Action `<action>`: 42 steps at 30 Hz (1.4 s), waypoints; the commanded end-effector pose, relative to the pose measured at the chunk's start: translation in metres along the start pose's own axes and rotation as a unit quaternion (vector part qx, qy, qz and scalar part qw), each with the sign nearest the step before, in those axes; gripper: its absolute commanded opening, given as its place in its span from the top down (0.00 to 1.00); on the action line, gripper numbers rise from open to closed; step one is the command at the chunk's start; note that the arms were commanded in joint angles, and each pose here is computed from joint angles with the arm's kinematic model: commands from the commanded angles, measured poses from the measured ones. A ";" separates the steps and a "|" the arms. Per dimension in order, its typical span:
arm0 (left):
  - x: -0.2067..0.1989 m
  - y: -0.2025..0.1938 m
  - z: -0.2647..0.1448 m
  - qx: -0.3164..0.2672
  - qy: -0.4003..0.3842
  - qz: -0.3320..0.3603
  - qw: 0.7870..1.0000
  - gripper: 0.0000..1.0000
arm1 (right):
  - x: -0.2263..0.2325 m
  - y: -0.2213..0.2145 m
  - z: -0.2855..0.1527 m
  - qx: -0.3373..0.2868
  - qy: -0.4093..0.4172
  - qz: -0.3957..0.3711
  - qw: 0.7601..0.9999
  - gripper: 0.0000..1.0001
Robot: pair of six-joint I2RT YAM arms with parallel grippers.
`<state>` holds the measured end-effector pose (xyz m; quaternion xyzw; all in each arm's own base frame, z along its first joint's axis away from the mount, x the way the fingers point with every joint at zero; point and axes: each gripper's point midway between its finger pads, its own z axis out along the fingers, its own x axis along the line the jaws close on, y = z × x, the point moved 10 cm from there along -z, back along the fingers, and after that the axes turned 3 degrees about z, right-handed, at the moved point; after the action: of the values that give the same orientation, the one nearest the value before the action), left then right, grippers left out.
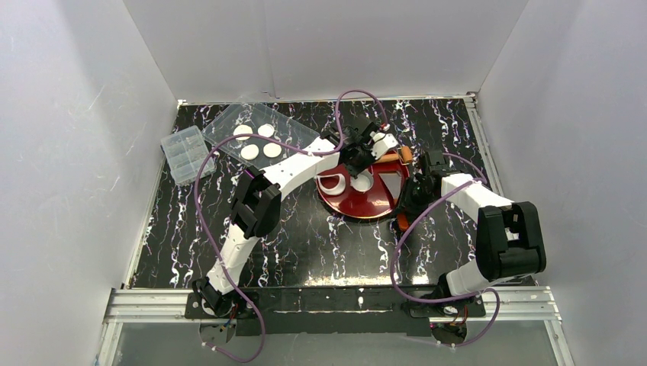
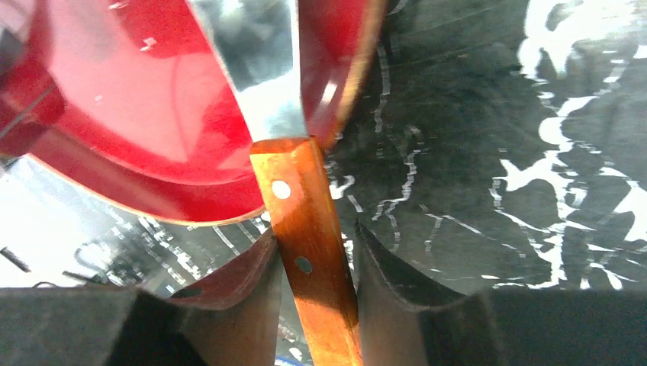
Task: Roll out the dumpling wrappers from the dough
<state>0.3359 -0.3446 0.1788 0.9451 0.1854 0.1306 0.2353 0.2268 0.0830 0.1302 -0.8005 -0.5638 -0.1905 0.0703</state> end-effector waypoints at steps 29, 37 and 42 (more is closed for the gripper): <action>-0.005 0.015 -0.062 -0.146 -0.216 0.031 0.965 1.00 | 0.016 -0.030 -0.103 0.040 0.068 -0.102 0.992 0.99; -0.006 0.014 -0.085 -0.170 -0.262 0.138 0.940 1.00 | 0.021 -0.035 -0.114 0.032 0.157 -0.117 0.980 0.99; -0.006 0.018 -0.090 -0.187 -0.271 0.154 0.932 1.00 | 0.020 -0.038 -0.122 0.036 0.153 -0.135 0.978 0.99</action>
<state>0.3190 -0.3292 0.2099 0.9264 0.0043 -0.0762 0.3687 0.1697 0.0731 0.2277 -0.7089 -0.6376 -0.2590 0.1547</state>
